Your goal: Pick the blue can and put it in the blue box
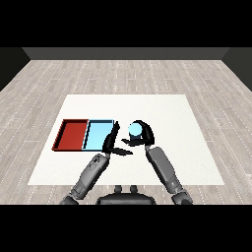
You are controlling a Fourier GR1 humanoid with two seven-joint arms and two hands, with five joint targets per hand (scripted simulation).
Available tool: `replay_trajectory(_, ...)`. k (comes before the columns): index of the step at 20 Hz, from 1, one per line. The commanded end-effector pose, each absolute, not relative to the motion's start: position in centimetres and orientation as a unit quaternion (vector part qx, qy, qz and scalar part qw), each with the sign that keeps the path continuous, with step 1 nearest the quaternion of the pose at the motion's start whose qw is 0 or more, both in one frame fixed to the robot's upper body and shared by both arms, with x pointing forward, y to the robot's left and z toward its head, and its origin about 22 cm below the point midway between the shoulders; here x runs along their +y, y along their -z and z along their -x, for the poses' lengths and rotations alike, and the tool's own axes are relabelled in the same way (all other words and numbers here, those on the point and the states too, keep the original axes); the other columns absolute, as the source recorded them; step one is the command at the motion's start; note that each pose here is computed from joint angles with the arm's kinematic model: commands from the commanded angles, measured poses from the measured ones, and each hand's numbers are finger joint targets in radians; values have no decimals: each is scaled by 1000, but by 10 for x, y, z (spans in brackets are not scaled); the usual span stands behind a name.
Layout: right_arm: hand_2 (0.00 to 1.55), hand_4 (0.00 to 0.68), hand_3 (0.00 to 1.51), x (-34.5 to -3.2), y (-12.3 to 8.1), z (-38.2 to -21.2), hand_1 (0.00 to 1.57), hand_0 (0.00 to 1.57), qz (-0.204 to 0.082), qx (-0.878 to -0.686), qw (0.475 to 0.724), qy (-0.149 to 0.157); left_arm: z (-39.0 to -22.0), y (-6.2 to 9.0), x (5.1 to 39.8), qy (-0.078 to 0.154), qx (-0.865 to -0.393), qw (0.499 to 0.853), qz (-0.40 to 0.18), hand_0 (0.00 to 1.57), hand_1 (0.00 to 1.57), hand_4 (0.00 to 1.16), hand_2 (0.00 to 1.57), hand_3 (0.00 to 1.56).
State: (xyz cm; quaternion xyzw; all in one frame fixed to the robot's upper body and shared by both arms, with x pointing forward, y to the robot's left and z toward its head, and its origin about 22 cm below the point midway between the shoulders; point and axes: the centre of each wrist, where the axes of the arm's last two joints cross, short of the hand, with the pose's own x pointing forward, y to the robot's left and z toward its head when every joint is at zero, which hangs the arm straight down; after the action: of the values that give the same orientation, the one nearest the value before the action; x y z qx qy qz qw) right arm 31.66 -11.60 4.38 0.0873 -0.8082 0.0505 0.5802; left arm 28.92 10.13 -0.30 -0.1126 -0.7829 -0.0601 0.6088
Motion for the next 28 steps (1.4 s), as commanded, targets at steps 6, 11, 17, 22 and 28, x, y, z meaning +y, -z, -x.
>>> replay_trajectory(6, 1464, 564, 1373, -108, -42, -323, 1438, 1438, -110, -810, 574, -56, -289, 24, 78, 62, -771, 623, 118, 0, 0, 0, 0, 0)
replay_trajectory(11, 1464, 555, 1374, -91, -38, -323, 1446, 1446, -115, -809, 573, -64, -302, 9, 79, 54, -769, 626, 117, 0, 0, 0, 0, 0)
replay_trajectory(17, 1456, 559, 1363, -103, -51, -330, 1419, 1419, -129, -807, 572, -61, -311, 6, 71, 62, -766, 629, 117, 0, 0, 0, 0, 0)
replay_trajectory(22, 1463, 552, 1381, -80, -54, -308, 1428, 1428, -124, -813, 566, -61, -280, 30, 74, 71, -757, 639, 117, 0, 0, 0, 0, 0)
replay_trajectory(28, 1457, 541, 1370, -86, -32, -302, 1421, 1421, -126, -810, 570, -58, -298, 6, 60, 71, -765, 631, 108, 0, 0, 0, 0, 0)
